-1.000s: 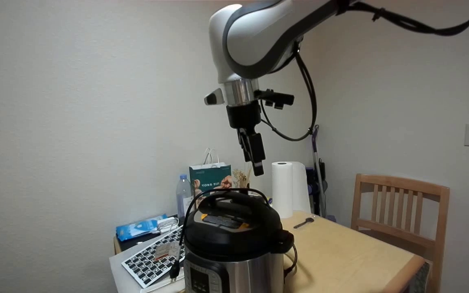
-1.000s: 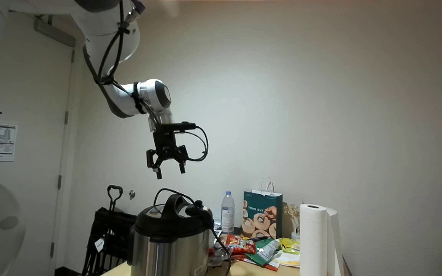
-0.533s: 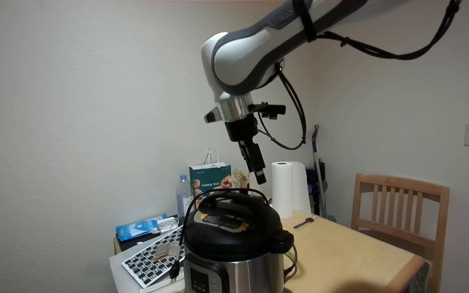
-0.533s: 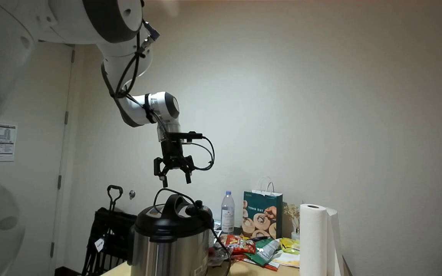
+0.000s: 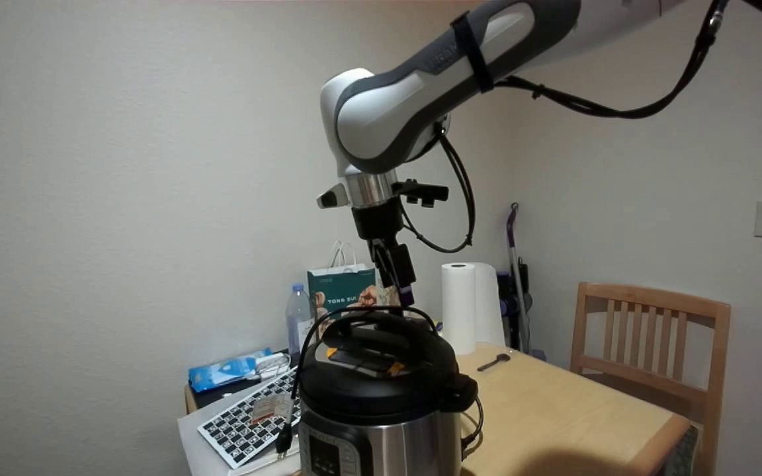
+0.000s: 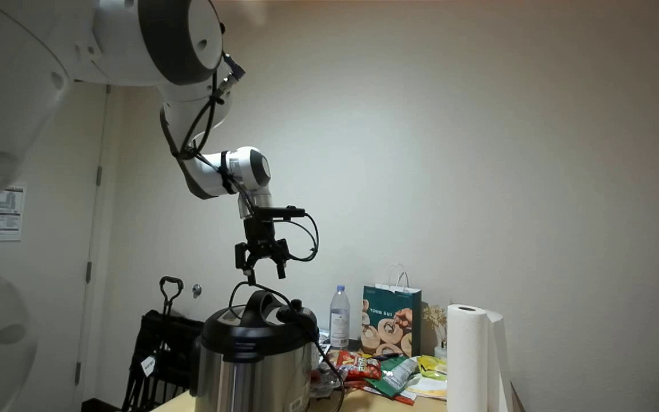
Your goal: Put the cable of the cooker on the table
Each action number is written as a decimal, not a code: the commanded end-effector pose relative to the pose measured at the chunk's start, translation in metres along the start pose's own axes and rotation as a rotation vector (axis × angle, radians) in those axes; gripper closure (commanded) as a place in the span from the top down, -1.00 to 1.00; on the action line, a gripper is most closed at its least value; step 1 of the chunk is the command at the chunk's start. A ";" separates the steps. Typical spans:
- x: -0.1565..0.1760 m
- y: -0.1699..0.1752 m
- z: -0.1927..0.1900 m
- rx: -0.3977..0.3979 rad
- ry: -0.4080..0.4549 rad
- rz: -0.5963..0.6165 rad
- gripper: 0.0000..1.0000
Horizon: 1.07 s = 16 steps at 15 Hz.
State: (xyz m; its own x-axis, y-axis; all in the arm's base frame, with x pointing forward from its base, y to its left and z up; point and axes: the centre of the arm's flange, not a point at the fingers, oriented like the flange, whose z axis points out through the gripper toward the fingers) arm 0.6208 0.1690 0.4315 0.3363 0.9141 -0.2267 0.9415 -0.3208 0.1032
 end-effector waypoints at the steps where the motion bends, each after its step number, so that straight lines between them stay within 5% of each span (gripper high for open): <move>1: 0.003 0.003 0.003 0.001 -0.005 -0.001 1.00; 11: 0.004 0.036 0.037 0.060 0.042 -0.162 0.97; 13: 0.004 0.040 0.039 0.079 0.055 -0.177 0.46; 16: 0.001 0.044 0.035 0.086 0.078 -0.183 0.09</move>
State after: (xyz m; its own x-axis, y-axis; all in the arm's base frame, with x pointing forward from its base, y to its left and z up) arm 0.6518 0.1531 0.4025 0.1837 0.9625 -0.1996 0.9824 -0.1865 0.0051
